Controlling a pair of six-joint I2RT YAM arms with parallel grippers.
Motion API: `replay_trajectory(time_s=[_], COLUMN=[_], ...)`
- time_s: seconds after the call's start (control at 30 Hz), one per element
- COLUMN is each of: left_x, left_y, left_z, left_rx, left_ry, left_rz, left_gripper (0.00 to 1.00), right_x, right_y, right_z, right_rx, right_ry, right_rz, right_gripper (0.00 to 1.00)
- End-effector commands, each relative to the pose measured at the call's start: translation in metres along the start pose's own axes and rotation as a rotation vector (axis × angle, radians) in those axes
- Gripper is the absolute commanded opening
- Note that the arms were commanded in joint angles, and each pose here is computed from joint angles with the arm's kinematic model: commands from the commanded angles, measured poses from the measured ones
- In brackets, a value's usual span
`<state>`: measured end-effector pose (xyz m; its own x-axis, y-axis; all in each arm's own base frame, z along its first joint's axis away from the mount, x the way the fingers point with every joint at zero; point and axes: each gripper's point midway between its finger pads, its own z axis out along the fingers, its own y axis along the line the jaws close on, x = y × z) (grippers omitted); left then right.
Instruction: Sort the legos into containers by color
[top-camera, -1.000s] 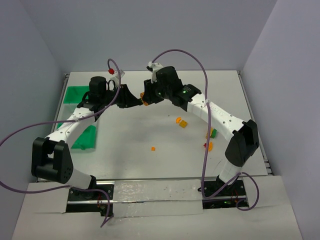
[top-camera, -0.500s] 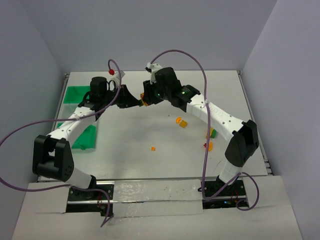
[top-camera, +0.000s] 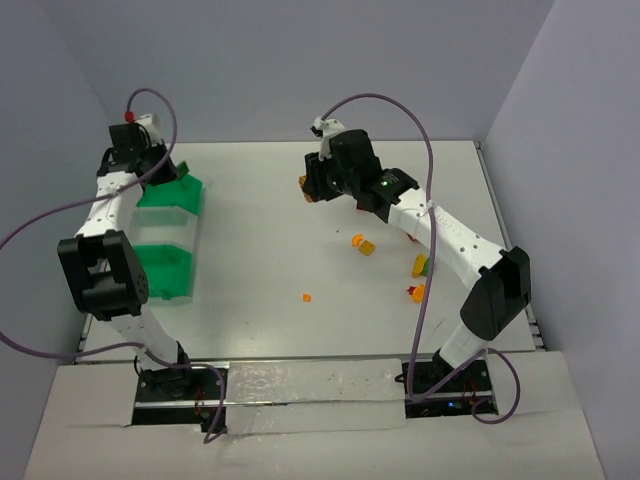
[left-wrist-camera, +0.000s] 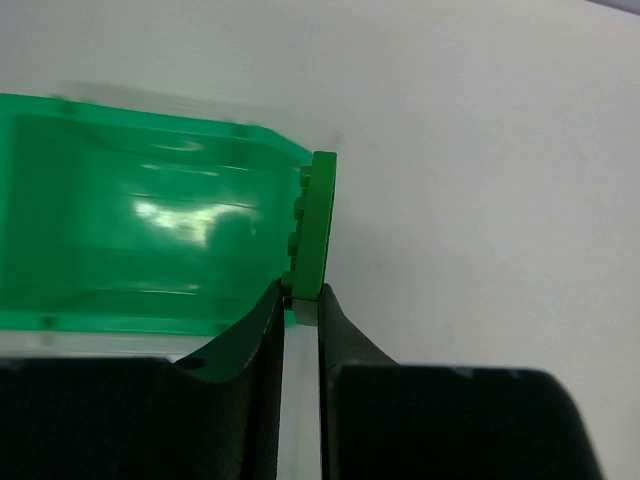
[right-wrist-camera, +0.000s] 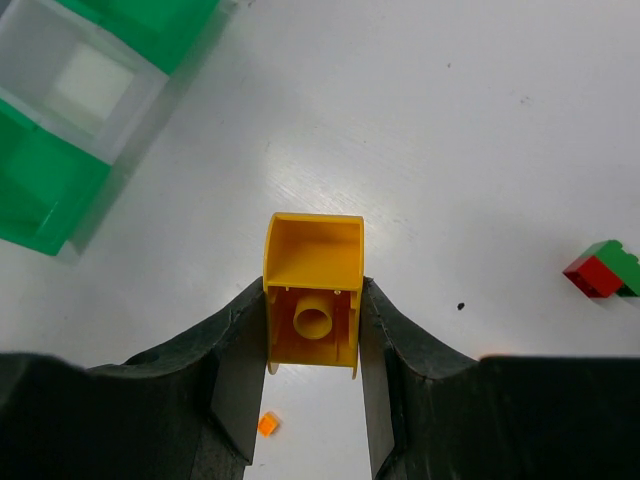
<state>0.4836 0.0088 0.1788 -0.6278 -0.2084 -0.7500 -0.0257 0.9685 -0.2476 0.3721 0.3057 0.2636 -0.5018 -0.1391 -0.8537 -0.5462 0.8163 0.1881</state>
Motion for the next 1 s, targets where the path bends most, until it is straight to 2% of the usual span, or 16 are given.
replay_trajectory(time_s=[0.0, 0.27, 0.73, 0.77, 0.9, 0.93, 0.97], left_x=[-0.028, -0.038, 0.001, 0.003, -0.002, -0.009, -0.012], left_y=[0.064, 0.089, 0.091, 0.092, 0.089, 0.084, 0.08], left_z=[0.003, 0.03, 0.015, 0.016, 0.015, 0.013, 0.011], left_rx=[-0.18, -0.227, -0.236, -0.236, -0.2, -0.176, -0.158], left_ry=[0.012, 0.051, 0.114, 0.12, 0.111, 0.093, 0.084], left_rz=[0.044, 0.055, 0.059, 0.059, 0.053, 0.049, 0.048], left_gripper=[0.0, 0.0, 0.01, 0.07, 0.54, 0.77, 0.81], right_x=[-0.013, -0.009, -0.008, -0.008, -0.008, -0.009, -0.01], right_y=[-0.006, -0.01, -0.014, -0.014, -0.013, -0.012, -0.01], right_z=[-0.007, 0.002, 0.005, 0.006, 0.008, 0.008, 0.007], right_rx=[0.014, 0.012, 0.007, 0.006, -0.001, -0.007, -0.015], right_ry=[-0.055, -0.029, -0.019, -0.017, -0.014, -0.019, -0.021], right_rz=[-0.011, 0.001, 0.027, 0.028, 0.04, 0.049, 0.056], right_gripper=[0.0, 0.0, 0.0, 0.0, 0.0, 0.0, 0.0])
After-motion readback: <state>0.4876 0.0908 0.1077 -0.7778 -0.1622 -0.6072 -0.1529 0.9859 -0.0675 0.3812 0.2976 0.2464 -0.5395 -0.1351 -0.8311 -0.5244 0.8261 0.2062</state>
